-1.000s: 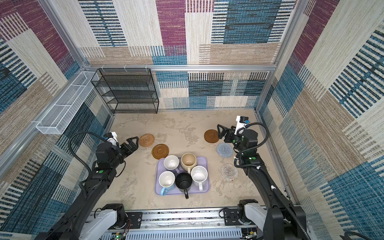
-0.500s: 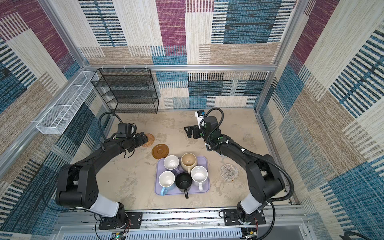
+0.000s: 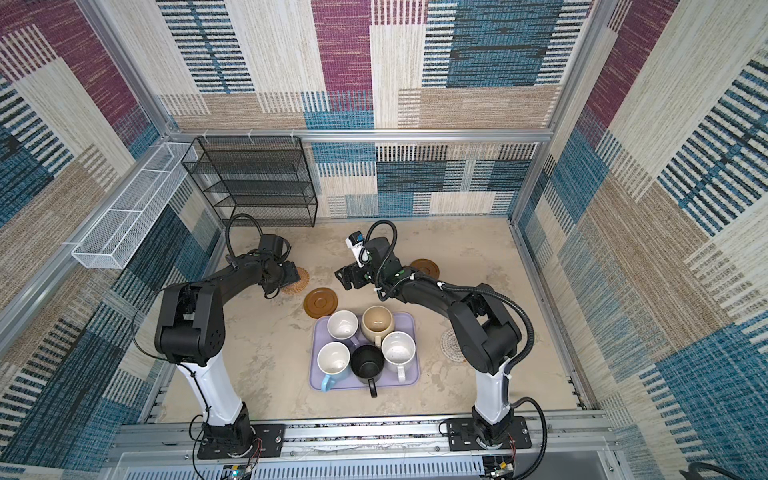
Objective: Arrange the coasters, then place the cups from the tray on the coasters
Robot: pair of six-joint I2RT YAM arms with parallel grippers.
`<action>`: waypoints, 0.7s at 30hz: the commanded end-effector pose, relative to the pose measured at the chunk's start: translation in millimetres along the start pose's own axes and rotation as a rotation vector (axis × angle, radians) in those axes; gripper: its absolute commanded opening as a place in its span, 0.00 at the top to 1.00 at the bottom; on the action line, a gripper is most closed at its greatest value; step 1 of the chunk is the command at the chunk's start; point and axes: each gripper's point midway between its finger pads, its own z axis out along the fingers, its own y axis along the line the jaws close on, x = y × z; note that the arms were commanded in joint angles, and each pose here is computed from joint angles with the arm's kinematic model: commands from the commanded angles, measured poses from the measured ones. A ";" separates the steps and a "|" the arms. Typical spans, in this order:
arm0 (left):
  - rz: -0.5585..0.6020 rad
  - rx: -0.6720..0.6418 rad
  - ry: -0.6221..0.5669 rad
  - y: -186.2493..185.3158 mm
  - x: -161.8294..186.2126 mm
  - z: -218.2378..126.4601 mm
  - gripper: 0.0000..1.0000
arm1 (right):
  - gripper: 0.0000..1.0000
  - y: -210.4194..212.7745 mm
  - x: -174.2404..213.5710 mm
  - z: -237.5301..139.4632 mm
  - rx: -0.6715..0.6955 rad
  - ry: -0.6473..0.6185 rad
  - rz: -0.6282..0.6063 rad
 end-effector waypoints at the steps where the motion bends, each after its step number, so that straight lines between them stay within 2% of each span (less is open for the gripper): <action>1: 0.010 -0.041 0.017 5.3 1.2 5.8 0.28 | 0.09 21.8 -6.3 15.9 -0.057 -0.007 -0.015; 8: 0.028 -0.088 0.029 10.3 0.9 14.6 0.34 | 0.09 24.2 -5.3 33.5 -0.038 0.005 0.001; 21: 0.023 -0.099 0.046 -1.7 -10.3 31.6 0.40 | 0.09 7.9 -4.6 24.0 0.046 -0.026 0.028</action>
